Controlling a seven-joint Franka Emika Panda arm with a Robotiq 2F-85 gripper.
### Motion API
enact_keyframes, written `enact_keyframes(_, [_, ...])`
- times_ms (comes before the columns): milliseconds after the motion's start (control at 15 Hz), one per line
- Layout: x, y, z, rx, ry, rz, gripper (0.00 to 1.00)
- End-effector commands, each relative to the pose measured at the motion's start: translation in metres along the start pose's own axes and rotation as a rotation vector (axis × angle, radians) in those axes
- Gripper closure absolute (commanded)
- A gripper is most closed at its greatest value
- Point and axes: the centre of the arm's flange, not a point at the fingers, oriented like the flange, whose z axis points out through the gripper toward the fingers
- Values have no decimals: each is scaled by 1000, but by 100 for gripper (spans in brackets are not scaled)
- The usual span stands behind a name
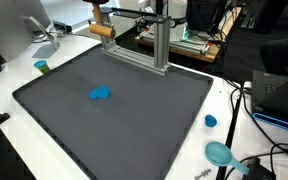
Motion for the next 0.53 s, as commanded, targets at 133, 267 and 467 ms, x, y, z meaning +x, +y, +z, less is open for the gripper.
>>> enact_keyframes(133, [-29,6,12,11,11,26,77])
enact_keyframes(267, [-30,-7,12,75,4,74,77])
enact_keyframes(467, [-31,-20,10,134,35,156,77])
